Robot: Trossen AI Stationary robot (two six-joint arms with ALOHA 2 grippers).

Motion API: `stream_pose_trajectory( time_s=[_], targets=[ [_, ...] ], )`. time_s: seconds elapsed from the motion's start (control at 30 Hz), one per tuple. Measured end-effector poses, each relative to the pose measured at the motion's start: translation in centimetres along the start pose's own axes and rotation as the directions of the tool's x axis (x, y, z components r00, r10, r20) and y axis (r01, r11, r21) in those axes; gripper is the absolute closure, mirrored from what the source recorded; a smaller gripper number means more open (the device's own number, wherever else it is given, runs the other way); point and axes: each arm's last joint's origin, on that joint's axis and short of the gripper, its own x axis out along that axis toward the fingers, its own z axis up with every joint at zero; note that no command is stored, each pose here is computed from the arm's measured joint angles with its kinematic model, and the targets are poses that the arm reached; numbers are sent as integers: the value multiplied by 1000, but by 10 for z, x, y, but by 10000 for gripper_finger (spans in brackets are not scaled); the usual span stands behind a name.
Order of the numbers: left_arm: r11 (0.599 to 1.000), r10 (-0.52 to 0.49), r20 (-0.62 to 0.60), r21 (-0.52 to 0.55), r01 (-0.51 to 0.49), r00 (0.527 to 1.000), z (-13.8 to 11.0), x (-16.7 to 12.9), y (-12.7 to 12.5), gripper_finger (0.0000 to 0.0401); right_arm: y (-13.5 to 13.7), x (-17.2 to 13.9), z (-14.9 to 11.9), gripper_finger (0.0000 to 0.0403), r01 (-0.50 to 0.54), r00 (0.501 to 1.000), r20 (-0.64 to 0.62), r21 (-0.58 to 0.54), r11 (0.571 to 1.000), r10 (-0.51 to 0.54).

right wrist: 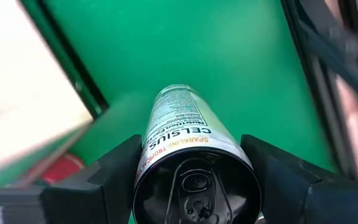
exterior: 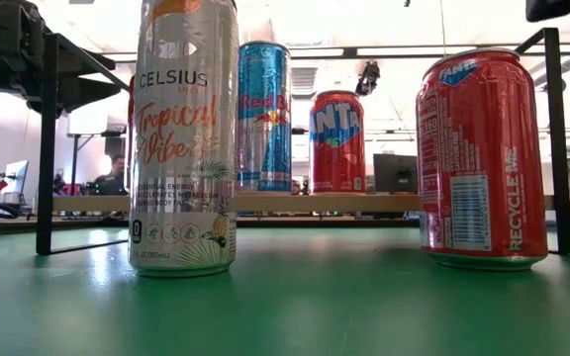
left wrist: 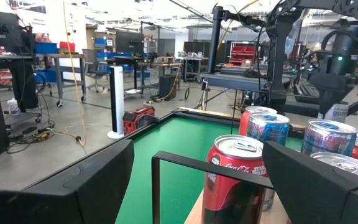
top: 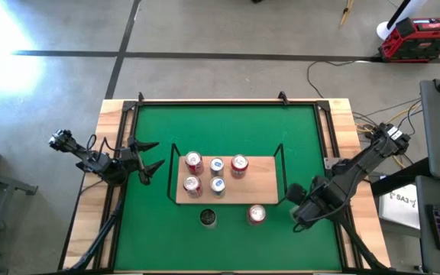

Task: Place canned beverage on shelf
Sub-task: Put the right white soda can on the shelf

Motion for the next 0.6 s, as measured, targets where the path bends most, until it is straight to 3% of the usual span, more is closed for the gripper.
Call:
stream_pose_trajectory(
  time_s=[0.07,0.23,0.6],
  targets=[
    [1000,0,0,1,0,1000,0,0,0,61,0,0,0,156,1,1000,-4,132,991,-1],
    [1000,0,0,0,0,1000,0,0,0,61,-1,0,-1,156,69,998,-35,389,919,-60],
    [1000,0,0,0,0,1000,0,0,0,61,-1,0,-1,156,68,998,-32,406,911,-60]
  ],
)
